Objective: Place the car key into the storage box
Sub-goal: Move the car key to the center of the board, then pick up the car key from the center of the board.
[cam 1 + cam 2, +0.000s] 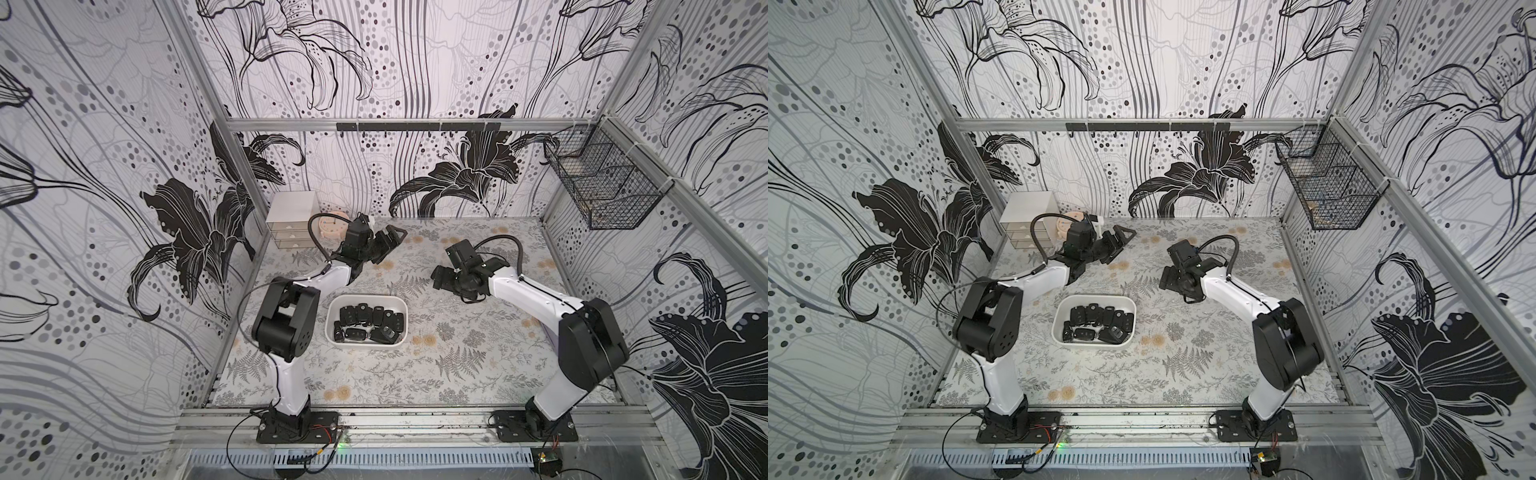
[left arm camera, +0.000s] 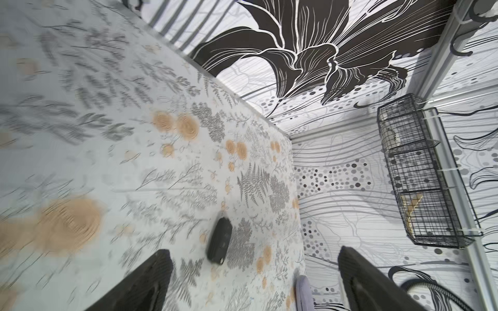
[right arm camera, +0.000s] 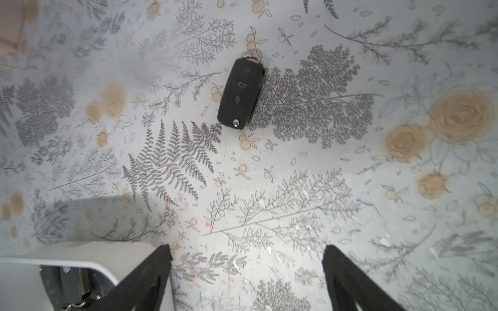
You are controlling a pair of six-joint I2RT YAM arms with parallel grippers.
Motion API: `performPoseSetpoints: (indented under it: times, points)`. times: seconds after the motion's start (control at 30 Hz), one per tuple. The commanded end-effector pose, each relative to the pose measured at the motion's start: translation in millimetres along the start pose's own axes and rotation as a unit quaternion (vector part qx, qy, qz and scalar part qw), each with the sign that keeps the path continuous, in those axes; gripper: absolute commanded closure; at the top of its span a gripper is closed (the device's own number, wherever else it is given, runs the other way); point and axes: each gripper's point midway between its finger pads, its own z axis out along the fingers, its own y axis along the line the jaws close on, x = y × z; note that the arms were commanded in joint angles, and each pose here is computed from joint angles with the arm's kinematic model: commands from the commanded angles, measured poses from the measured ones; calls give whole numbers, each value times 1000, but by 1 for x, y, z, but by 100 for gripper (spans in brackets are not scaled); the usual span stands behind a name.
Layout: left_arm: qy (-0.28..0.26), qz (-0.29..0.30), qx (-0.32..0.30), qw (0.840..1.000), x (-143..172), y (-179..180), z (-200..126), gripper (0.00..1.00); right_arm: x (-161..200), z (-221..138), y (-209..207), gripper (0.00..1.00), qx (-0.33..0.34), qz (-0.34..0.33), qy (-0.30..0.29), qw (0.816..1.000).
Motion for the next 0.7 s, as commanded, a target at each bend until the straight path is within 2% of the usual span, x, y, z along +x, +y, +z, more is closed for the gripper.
performPoseSetpoints:
  times: [0.0,0.4,0.57,0.67]
  points:
    - [-25,45,-66,996,-4,8,-42,1,-8,25,-2,12,24,-12,22,999]
    - [-108,80,-170,976,4,20,-169,1,-47,86,-2,25,57,-2,41,998]
    - [-113,81,-216,966,16,37,-201,1,-43,101,-14,30,74,6,64,995]
    - [-118,73,-232,963,23,47,-213,1,-46,104,-7,36,62,7,69,996]
